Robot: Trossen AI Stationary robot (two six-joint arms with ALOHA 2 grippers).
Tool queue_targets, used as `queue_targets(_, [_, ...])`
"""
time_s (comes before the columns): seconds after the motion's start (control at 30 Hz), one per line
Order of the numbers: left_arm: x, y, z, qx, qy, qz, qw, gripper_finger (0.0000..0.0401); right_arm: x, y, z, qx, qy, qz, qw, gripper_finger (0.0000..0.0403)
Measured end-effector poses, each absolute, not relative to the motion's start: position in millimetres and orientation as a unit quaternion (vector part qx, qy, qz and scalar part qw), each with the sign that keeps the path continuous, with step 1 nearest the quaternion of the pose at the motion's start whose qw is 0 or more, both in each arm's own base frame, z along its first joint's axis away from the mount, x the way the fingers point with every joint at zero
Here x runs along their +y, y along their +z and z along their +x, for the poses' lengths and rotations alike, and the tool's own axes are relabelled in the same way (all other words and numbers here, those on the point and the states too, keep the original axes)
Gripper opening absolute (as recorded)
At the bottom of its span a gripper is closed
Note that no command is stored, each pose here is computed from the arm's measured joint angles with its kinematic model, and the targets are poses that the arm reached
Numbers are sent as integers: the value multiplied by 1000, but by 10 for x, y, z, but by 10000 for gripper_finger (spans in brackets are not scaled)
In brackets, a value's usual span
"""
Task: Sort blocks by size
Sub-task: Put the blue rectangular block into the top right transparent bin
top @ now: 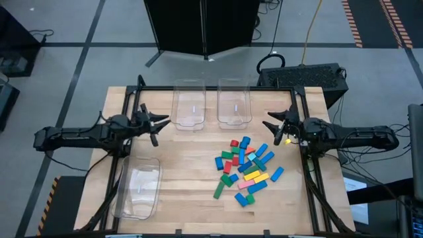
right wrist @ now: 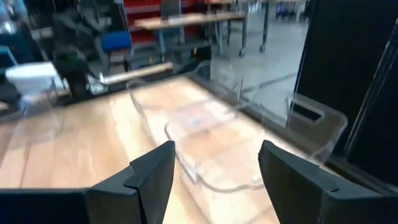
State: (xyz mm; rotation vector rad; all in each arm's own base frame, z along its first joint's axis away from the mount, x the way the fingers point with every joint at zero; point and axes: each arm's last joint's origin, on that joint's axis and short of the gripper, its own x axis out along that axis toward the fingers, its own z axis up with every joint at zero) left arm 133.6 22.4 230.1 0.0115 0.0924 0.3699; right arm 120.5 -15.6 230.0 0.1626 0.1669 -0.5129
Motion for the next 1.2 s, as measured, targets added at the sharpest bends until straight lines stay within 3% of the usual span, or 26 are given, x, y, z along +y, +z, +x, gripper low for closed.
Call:
queue_targets(0.73, [276, 2444, 2051, 147, 141, 8, 979, 101, -103, 2339, 1419, 241, -196, 188, 932, 226])
queue_targets(1.2, [265, 2589, 2278, 122, 121, 72, 983, 101, -36, 2151, 1524, 341, -120, 256, 897, 226])
